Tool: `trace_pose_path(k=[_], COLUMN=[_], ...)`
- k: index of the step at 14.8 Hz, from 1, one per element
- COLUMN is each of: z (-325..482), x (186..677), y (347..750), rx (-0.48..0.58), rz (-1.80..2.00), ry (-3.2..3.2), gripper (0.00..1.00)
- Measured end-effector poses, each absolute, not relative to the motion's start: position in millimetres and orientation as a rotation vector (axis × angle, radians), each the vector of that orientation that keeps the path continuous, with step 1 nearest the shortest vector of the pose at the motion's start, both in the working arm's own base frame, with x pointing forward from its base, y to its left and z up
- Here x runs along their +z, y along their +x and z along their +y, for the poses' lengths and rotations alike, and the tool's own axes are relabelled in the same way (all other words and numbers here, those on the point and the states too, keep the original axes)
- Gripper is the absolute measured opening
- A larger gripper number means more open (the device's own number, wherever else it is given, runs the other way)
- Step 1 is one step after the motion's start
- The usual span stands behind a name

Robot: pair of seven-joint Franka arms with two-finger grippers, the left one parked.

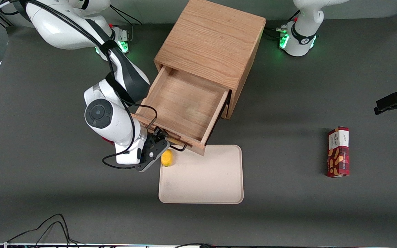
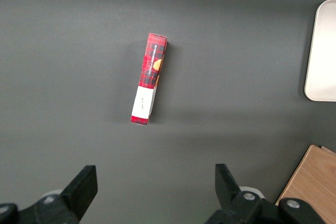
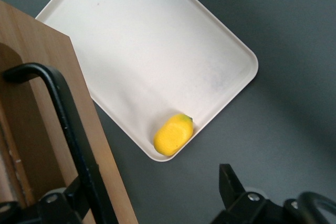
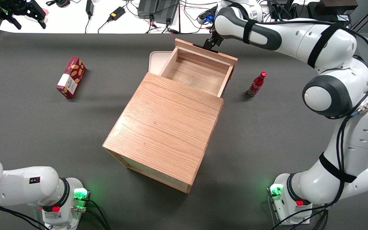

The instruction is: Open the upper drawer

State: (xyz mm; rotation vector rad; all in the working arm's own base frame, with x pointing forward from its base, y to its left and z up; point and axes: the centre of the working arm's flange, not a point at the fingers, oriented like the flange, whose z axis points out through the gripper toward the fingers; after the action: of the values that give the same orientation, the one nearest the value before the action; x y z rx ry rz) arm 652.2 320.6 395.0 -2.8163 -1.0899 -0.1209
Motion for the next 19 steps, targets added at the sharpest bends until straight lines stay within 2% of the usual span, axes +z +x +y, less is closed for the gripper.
trace_pose_path(k=[12, 19], z=[314.3, 314.1], x=[420.8, 445.6], y=[648.9, 635.3], rx=[-0.032, 0.085], rz=[-1.088, -1.102], ry=[-2.824, -2.83], gripper=[1.0, 1.0])
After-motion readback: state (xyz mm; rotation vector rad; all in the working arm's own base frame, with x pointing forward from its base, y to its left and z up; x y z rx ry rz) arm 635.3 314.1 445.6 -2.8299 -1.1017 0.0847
